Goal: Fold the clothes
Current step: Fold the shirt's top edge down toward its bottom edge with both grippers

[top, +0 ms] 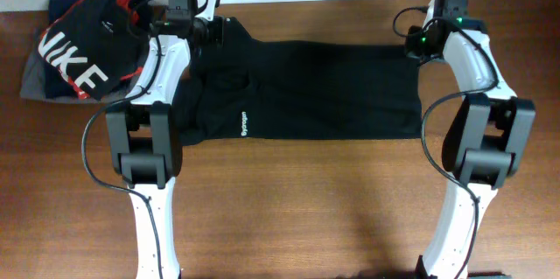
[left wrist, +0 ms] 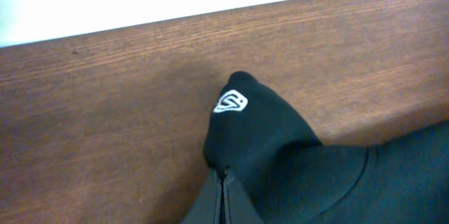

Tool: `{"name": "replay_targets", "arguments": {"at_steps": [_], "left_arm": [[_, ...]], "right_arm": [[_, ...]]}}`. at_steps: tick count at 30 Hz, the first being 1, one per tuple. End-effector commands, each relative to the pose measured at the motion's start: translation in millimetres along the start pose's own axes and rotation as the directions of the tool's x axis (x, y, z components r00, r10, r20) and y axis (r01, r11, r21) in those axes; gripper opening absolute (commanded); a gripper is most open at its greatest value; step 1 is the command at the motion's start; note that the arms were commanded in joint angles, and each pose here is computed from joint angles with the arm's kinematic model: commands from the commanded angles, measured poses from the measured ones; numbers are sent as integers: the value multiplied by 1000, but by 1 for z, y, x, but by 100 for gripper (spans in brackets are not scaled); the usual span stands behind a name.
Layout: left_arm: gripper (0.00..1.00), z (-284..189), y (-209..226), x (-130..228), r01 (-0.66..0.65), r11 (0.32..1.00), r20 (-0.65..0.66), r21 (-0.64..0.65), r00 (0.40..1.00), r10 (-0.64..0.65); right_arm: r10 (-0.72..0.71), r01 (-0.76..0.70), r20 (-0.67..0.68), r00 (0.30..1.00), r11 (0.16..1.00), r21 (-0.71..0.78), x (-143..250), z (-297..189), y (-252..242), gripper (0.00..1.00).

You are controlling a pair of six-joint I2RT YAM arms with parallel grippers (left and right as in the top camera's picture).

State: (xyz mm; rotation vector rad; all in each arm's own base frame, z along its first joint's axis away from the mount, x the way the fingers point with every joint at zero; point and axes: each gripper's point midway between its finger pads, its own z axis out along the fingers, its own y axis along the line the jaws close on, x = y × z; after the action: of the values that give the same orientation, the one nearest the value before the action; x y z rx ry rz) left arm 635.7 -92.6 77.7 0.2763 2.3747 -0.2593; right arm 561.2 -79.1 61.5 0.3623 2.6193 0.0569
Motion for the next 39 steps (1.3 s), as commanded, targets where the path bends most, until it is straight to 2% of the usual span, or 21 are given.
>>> {"name": "replay_targets", "arguments": {"at_steps": [1, 16, 23, 34, 39], "left_arm": [[0, -38, -3, -34, -27, 1000, 67, -12, 997, 28], [0, -83, 12, 0, 45, 999, -115, -29, 992, -48], [0, -110, 28, 8, 84, 995, -156, -53, 984, -91], [0, -119, 25, 41, 119, 991, -288, -54, 949, -129], [0, -127, 20, 63, 140, 989, -380, -54, 913, -150]], "right_arm": [[6, -7, 100, 995, 1000, 8, -31, -48, 1, 4], [17, -14, -49, 999, 999, 49, 5, -53, -8, 4], [129, -119, -109, 986, 989, 87, 21, -55, -24, 4], [175, -152, -211, 962, 981, 121, 47, -62, -36, 4], [178, -150, -239, 955, 980, 128, 54, -66, -36, 4]]}}
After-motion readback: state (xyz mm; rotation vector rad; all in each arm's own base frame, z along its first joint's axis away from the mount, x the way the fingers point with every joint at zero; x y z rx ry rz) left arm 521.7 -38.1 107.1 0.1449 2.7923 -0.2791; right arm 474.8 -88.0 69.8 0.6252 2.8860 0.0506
